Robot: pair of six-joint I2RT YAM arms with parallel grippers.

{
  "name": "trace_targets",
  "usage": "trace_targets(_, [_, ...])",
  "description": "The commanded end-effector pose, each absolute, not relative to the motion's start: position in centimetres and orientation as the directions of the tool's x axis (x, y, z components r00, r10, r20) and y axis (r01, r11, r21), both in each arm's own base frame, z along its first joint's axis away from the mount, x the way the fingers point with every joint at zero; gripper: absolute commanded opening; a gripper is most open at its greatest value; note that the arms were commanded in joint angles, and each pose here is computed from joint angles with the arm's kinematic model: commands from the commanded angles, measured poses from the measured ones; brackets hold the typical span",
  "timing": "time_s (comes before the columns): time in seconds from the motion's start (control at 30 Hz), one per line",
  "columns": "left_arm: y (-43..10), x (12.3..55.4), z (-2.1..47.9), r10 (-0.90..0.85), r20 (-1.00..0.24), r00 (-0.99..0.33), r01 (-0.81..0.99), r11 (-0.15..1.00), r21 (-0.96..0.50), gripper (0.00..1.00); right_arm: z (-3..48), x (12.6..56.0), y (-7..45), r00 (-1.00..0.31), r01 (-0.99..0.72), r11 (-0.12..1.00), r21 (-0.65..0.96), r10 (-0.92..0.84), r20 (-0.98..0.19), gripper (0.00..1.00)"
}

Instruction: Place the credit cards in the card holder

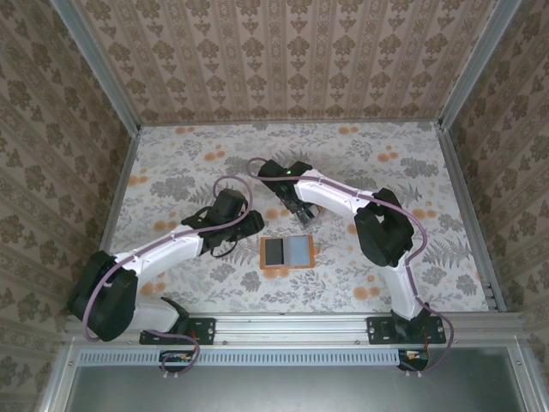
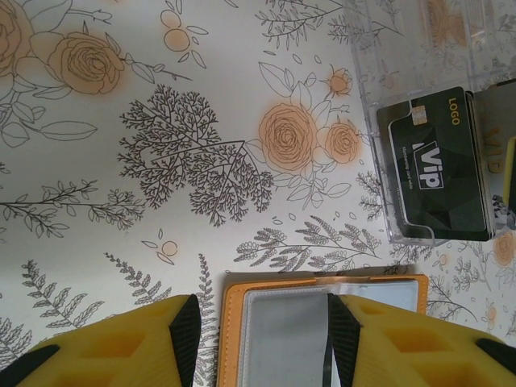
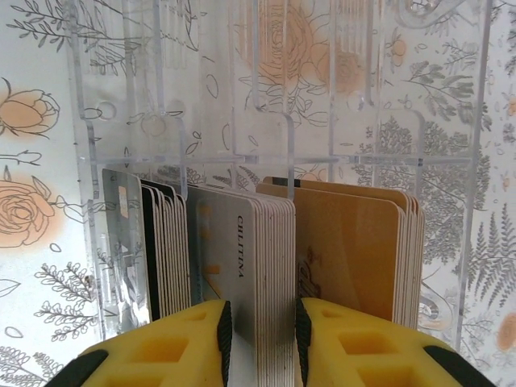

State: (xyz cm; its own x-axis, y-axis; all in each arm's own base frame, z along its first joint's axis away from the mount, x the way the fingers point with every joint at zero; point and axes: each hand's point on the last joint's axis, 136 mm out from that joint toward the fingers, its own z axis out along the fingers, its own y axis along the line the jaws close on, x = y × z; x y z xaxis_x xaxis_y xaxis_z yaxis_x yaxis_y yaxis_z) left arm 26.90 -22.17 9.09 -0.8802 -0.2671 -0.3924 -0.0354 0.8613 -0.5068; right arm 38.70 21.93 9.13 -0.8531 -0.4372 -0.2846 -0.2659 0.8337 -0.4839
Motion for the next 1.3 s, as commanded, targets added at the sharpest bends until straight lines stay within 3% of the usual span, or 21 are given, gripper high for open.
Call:
trace_targets(0.0, [-21.6,27.0,9.4,-0.297,-0.397,-0.868,-0.056,0.854,-0.517,0.49,9.3,38.7,20.7,-0.852,-0.244,0.777,-0.58,-0.457,-0.254,0.32])
trace_targets(0.5, [-21.5,27.0,9.4,-0.304,-0.392,-0.868,-0.061,0.85,-0.524,0.5,11.4,39.2,20.0,-0.827,-0.208,0.742,-0.637,-0.481,-0.291,0.3])
trace_targets(0.97, [-21.6,26.9,9.2,-0.305,-0.383,-0.872,-0.066,0.848,-0.525,0.5,12.3,38.9,20.2,-0.825,-0.212,0.763,-0.611,-0.474,-0.306,0.15])
trace_targets(1.27, [-21.6,26.9,9.2,-0.306,-0.378,-0.874,-0.069,0.847,-0.527,0.5,13.1,38.5,20.5,-0.828,-0.219,0.792,-0.571,-0.46,-0.321,0.13])
